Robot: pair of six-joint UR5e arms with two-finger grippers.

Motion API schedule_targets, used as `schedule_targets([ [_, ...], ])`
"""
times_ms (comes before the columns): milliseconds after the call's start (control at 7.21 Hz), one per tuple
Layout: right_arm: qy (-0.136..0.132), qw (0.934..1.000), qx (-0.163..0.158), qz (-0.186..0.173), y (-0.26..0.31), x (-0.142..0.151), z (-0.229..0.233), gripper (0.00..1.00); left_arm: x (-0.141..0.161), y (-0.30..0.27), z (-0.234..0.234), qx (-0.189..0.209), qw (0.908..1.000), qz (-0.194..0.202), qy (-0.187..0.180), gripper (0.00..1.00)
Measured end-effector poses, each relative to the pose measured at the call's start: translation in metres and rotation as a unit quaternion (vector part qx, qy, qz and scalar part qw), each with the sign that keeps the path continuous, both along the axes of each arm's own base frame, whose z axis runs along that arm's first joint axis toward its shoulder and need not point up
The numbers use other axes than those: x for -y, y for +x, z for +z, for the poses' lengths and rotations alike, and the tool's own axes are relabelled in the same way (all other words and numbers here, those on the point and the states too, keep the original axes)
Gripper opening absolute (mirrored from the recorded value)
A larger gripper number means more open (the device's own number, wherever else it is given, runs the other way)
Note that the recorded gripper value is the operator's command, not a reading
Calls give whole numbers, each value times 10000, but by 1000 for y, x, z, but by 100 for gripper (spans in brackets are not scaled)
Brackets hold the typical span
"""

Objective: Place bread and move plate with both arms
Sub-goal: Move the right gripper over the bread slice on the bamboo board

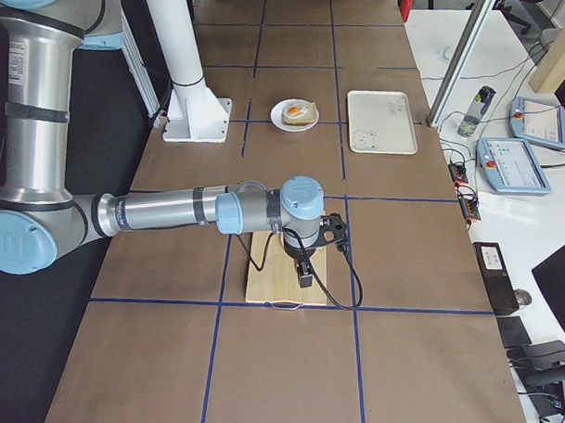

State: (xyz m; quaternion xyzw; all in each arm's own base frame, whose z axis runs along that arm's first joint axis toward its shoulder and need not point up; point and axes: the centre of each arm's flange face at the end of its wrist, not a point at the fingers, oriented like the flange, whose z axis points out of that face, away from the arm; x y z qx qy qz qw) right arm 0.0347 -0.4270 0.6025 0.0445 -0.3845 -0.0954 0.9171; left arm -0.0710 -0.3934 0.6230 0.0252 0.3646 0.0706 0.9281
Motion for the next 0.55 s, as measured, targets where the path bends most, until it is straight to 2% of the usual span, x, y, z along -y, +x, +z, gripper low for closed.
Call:
schedule_targets([
  [277,-14,10000,-1,-3,0,-1,1,99,0,0,-1,-5,10000,-3,5,100],
  [555,-174,9997,21,147,-18,5,-4,99,1,1,-2,-18,10000,-2,20,100],
])
